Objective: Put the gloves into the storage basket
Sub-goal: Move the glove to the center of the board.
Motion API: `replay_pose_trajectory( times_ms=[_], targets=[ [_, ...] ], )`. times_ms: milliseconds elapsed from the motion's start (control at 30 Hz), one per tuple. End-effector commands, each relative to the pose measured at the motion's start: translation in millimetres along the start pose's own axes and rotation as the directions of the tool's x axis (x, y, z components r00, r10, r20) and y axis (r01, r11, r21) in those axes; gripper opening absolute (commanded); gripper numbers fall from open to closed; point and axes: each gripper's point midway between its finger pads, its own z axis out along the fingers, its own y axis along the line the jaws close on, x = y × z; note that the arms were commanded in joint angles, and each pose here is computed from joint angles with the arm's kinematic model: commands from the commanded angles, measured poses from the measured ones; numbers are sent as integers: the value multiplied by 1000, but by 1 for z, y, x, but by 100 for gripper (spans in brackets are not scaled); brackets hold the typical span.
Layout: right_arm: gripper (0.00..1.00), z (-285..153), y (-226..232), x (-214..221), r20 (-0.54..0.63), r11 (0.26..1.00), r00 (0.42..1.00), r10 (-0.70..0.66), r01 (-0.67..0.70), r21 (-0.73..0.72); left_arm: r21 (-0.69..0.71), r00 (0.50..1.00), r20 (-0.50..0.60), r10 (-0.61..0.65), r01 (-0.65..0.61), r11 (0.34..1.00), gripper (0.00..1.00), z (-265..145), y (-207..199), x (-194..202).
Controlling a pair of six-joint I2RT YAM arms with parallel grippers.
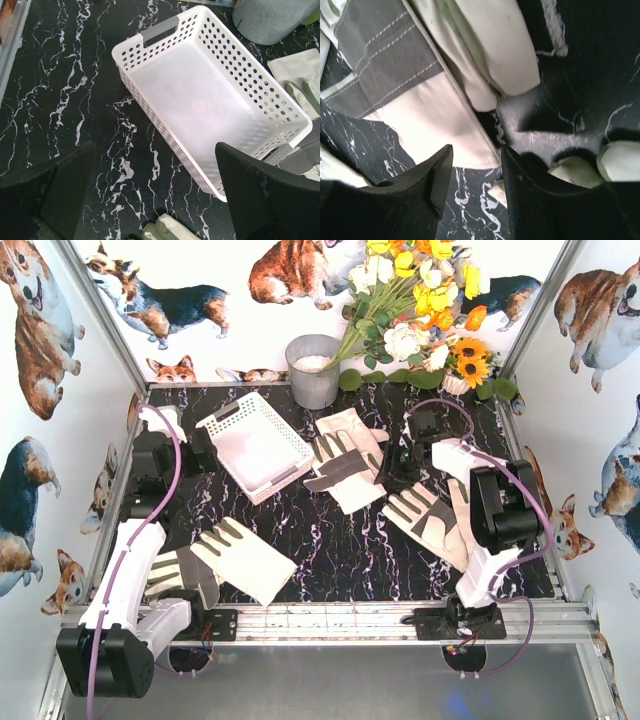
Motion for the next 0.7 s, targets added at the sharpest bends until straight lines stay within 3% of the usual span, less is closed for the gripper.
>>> replay_pose_trajectory(
  times_ms=[0,300,667],
  targets=[
    [45,0,14,-36,78,996,995,-63,67,-53,29,1000,10,-6,6,1000,100,1,-5,-4],
    [45,10,14,-27,15,991,999,-42,43,-123,-10,1000,4,-6,6,1000,100,-1,2,-5],
    [43,18,18,1,-52,979,998,-24,13,-203,135,998,-63,-21,29,990,100,0,-27,6]
  ],
)
